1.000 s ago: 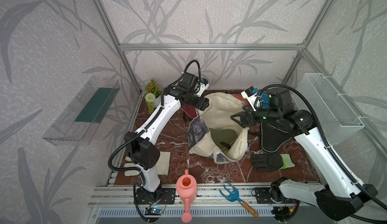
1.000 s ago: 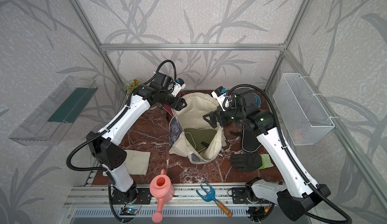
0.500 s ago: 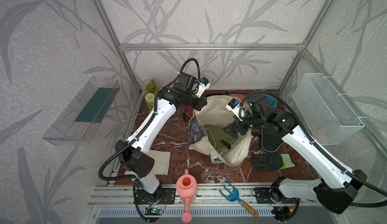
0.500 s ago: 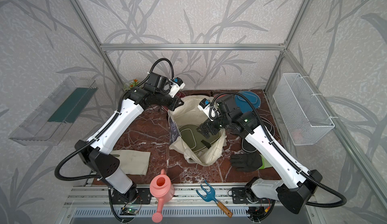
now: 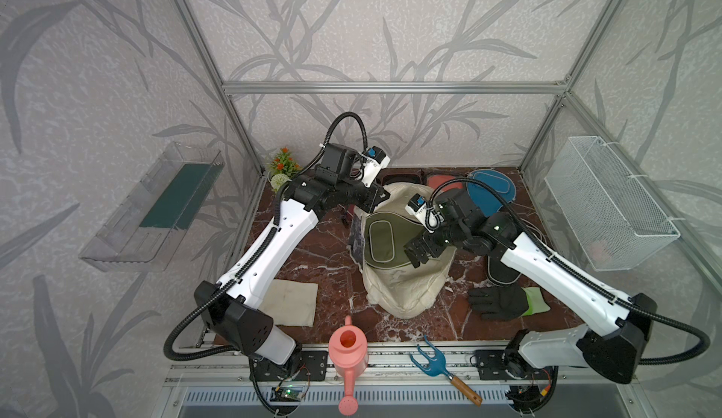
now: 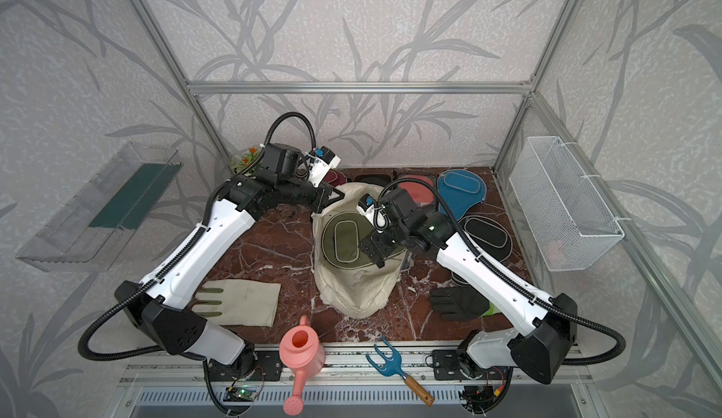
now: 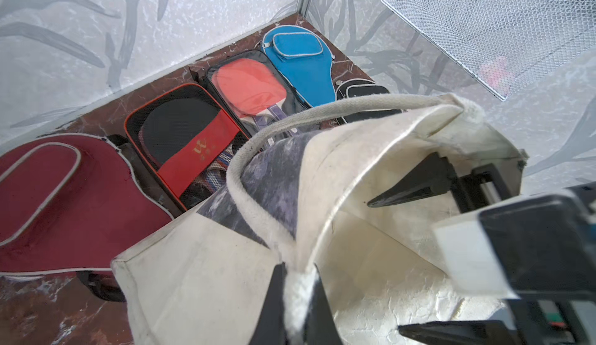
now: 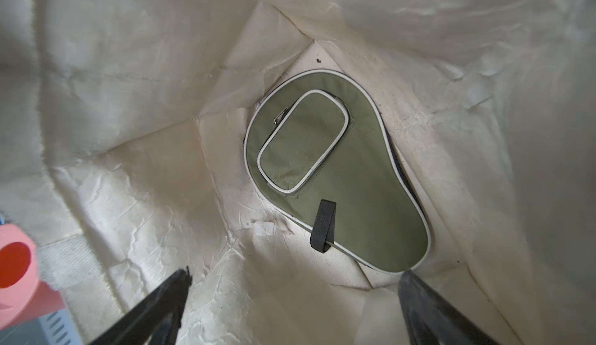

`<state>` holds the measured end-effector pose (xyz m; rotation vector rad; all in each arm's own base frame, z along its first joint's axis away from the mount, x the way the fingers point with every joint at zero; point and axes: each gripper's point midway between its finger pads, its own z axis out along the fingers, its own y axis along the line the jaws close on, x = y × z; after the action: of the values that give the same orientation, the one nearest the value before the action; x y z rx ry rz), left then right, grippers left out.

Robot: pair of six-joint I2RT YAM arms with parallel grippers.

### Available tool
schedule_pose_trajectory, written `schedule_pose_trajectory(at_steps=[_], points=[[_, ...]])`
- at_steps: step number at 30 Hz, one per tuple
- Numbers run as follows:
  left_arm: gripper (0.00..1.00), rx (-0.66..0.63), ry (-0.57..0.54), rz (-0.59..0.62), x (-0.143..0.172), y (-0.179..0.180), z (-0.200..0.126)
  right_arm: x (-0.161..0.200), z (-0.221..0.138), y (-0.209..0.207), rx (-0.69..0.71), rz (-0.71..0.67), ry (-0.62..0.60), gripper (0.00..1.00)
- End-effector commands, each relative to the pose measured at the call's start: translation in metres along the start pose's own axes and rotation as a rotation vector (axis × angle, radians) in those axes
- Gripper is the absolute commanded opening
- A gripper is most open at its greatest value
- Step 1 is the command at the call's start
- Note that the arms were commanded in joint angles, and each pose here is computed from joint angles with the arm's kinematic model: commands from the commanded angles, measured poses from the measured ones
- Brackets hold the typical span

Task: Remove the ping pong set from the canvas bag
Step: Pick up the ping pong set from the canvas bag.

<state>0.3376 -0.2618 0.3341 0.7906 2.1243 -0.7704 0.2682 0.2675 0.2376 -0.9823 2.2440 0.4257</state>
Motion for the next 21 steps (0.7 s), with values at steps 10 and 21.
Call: schedule_pose_trajectory(at_steps=[10, 21], points=[[0.0, 0.168, -0.122, -0.031, -0.029, -0.05, -0.029, 0.003, 0.038, -0.013, 0.151, -0.004, -0.047, 0.99], [0.0, 0.205, -0.034, -0.133, -0.009, -0.055, -0.016, 0.019, 0.079, -0.059, 0.29, 0.005, 0.06, 0.99]])
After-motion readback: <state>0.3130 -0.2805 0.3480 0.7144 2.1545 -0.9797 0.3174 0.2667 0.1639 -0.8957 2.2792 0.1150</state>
